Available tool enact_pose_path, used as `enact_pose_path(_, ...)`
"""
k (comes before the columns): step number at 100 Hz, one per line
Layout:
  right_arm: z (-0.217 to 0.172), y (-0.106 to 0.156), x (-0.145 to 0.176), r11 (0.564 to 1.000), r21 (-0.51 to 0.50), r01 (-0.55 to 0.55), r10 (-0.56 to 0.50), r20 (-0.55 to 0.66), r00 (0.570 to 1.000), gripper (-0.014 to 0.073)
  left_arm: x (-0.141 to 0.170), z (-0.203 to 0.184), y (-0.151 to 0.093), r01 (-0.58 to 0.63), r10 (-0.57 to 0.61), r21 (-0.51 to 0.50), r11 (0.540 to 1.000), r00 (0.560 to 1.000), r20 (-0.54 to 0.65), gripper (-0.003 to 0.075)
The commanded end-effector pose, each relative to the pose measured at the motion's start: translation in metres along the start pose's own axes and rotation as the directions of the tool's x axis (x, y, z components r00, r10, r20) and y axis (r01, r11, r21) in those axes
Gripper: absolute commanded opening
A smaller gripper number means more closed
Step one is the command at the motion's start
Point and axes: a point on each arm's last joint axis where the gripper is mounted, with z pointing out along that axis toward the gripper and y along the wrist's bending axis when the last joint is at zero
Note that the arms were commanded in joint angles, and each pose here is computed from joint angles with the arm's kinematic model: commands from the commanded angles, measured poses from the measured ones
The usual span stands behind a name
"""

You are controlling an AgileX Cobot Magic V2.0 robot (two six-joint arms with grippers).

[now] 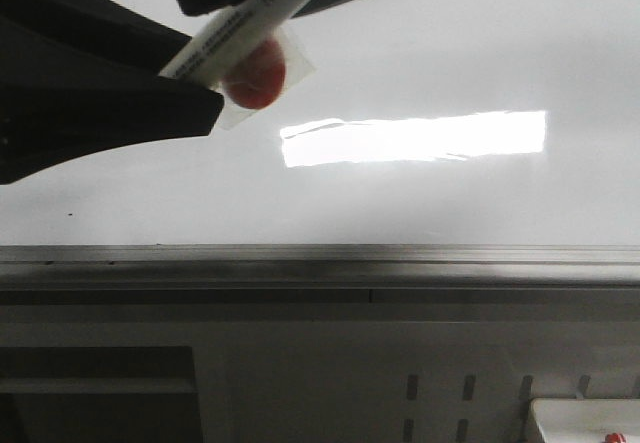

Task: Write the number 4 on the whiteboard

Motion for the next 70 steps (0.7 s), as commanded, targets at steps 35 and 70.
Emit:
enact_pose_path(35, -0.006, -0.001, -0.017, 0.999, 0.020, 0.044, -0.045, 0.083, 0.996, -0.0064, -0.012, -0.002, 0.013, 0.088, -0.081, -0.086, 0.992, 0.993, 0.084, 0.0190)
enact_pose_path(70, -0.004, -0.017, -0.032, 0.995, 0.086, 0.044, -0.052, 0.101, 0.993, -0.0064, -0.013, -0.038, 0.031, 0.346, -0.374, -0.359, 0.867, 0.927, -0.011, 0.0407)
